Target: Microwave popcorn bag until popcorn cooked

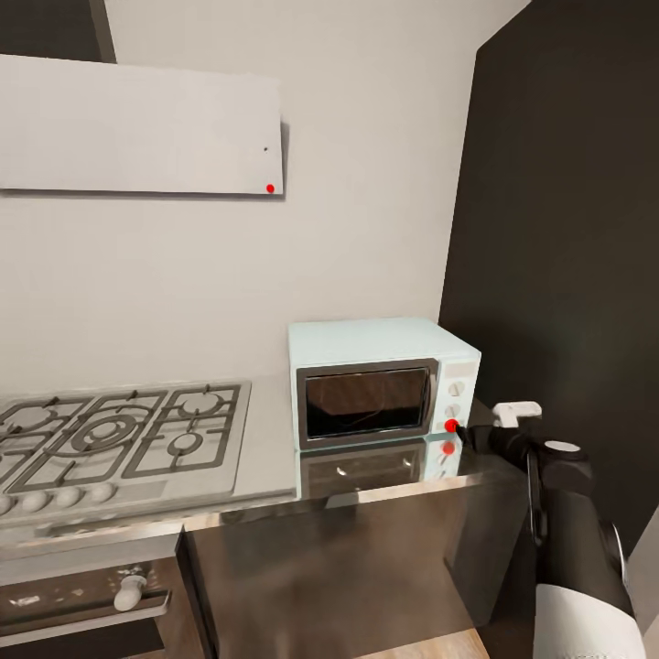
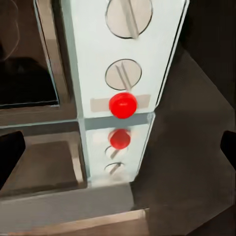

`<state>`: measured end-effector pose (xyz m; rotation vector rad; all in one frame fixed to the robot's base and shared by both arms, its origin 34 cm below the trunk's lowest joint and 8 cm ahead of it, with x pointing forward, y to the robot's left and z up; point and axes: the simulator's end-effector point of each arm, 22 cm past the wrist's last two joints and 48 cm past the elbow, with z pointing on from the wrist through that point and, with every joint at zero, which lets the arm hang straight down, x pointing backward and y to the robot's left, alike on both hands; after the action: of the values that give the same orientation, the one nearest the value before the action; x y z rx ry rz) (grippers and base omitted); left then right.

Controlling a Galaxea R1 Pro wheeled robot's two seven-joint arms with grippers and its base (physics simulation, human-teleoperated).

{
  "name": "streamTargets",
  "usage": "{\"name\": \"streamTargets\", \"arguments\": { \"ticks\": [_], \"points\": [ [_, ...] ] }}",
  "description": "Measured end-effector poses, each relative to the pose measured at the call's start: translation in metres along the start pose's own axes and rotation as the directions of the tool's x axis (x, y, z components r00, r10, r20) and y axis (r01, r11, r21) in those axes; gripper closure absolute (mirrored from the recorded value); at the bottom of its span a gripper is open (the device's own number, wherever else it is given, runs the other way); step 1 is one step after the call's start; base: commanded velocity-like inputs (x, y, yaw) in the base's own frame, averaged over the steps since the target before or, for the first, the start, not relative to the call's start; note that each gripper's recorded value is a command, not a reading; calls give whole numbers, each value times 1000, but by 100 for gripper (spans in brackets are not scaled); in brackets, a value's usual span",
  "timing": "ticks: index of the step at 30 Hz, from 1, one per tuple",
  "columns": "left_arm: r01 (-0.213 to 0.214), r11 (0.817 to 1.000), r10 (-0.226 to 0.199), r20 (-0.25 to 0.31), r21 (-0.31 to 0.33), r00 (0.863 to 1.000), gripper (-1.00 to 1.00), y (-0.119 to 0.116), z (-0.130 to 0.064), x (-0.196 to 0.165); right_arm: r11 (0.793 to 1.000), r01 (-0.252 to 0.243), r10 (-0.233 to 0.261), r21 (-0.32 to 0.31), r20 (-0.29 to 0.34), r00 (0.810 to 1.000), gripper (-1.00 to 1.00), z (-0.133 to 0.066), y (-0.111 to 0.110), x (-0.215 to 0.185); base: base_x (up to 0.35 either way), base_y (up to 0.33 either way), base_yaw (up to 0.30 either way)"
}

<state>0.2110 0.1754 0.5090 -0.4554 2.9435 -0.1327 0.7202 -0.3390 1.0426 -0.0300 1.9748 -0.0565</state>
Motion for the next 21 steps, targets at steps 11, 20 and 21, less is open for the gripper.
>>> {"name": "streamTargets", "arguments": {
  "ticks": [11, 20, 21],
  "points": [
    [0, 1000, 0, 1, -1, 1000, -100, 1, 0, 0, 999, -42, 43, -6, 108, 993, -100, 39, 34, 11, 0, 0, 0],
    [0, 1000, 0, 3, 0, 1000, -100, 0, 0, -1, 999, -44, 43, 1, 113, 993, -100, 41, 33, 12, 74, -65, 0],
    [0, 1000, 0, 3, 0, 1000, -100, 0, 0, -1, 999, -43, 43, 0, 113, 993, -100, 41, 33, 12, 201, -185, 0]
  ]
}}
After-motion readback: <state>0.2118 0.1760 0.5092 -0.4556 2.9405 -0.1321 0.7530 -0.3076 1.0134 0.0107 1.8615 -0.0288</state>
